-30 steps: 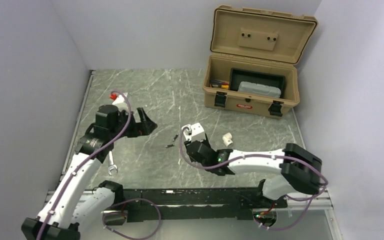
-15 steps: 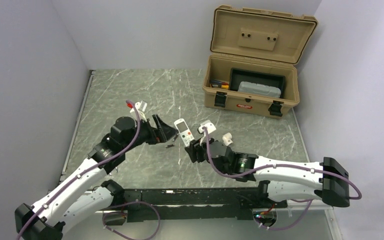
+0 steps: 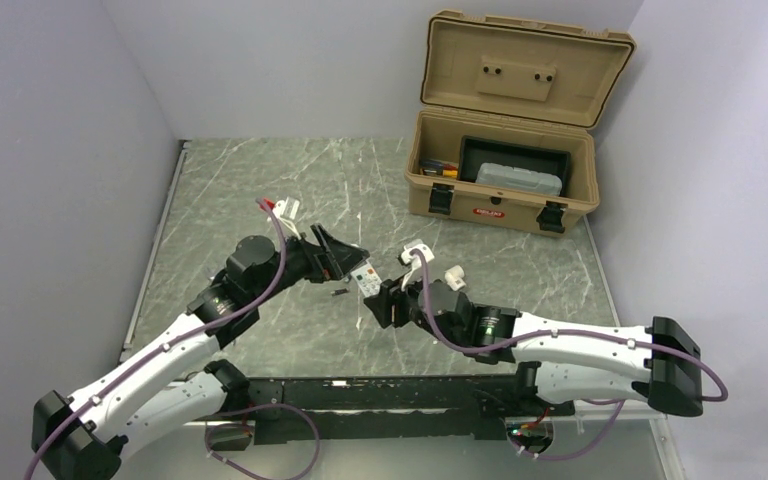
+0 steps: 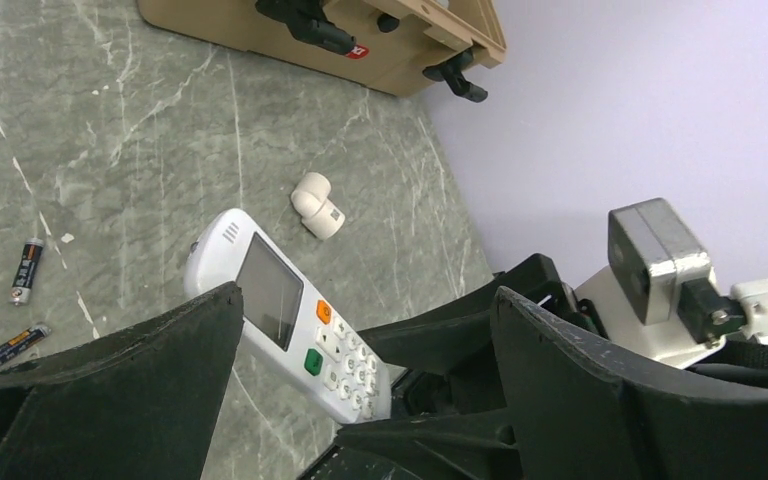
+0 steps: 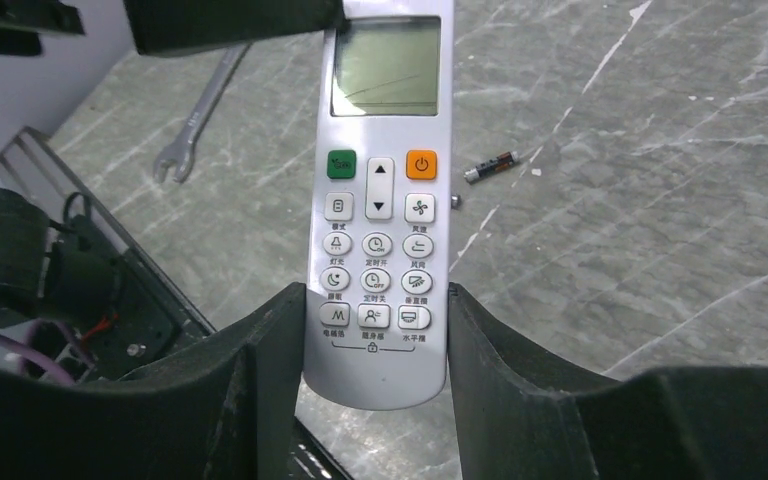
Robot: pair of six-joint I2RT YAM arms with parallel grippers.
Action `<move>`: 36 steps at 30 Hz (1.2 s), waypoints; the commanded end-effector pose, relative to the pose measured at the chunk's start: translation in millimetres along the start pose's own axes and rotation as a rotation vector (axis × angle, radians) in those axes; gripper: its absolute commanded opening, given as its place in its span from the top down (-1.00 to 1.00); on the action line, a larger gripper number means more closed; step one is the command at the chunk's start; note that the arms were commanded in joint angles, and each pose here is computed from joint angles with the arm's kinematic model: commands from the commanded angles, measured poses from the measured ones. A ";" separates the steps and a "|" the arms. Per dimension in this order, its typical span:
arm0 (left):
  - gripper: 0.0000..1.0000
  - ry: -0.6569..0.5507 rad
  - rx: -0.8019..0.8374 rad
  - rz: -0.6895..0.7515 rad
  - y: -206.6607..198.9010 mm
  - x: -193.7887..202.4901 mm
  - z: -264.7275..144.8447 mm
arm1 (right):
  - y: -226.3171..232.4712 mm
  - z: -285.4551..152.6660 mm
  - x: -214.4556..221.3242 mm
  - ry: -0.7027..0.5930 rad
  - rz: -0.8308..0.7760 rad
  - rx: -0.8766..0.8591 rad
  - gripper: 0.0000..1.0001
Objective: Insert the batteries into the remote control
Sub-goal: Adjust the remote control.
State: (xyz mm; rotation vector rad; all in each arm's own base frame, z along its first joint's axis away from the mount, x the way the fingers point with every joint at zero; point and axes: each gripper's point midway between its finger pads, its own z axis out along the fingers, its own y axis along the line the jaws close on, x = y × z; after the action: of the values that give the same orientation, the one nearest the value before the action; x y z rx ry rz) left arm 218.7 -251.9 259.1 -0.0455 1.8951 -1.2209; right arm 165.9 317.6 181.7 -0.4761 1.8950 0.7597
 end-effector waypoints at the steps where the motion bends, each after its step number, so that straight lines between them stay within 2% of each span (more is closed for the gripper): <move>1: -0.95 -0.056 0.063 0.038 -14.6 -11.3 -4.2 | 20.1 -10.9 -38.8 -0.118 0.111 -0.093 1.00; 6: -0.99 -0.139 0.084 0.153 -29.1 -34.4 -23.8 | 22.6 -24.4 -61.4 -0.162 0.211 -0.183 1.00; 11: -0.99 -0.188 0.169 0.227 -50.0 -46.1 -33.5 | 28.0 -42.1 -91.1 -0.215 0.347 -0.423 1.00; 18: -0.99 -0.227 0.314 0.199 -70.2 -46.1 -32.2 | 41.8 -60.7 -111.6 -0.260 0.436 -0.633 1.00; 23: -0.99 -0.243 0.360 0.186 -73.0 -44.4 -29.3 | 38.6 -80.6 -128.3 -0.358 0.626 -0.780 1.00; 27: -0.99 -0.248 0.375 0.185 -76.1 -45.9 -26.8 | 36.0 -79.2 -126.4 -0.367 0.739 -0.848 1.00; 33: -0.98 -0.269 0.418 0.170 -84.1 -50.2 -23.7 | 41.6 -82.4 -130.7 -0.378 0.809 -0.962 1.00; 36: -0.86 -0.271 0.450 0.162 -87.9 -49.5 -21.8 | 42.4 -83.1 -133.6 -0.384 0.822 -0.987 1.00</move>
State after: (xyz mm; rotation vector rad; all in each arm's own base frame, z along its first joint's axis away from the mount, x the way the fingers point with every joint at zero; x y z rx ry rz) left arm 208.5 -256.4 336.1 0.1450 1.4510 -1.3468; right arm 164.0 307.9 289.2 -0.0015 1.4637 2.0195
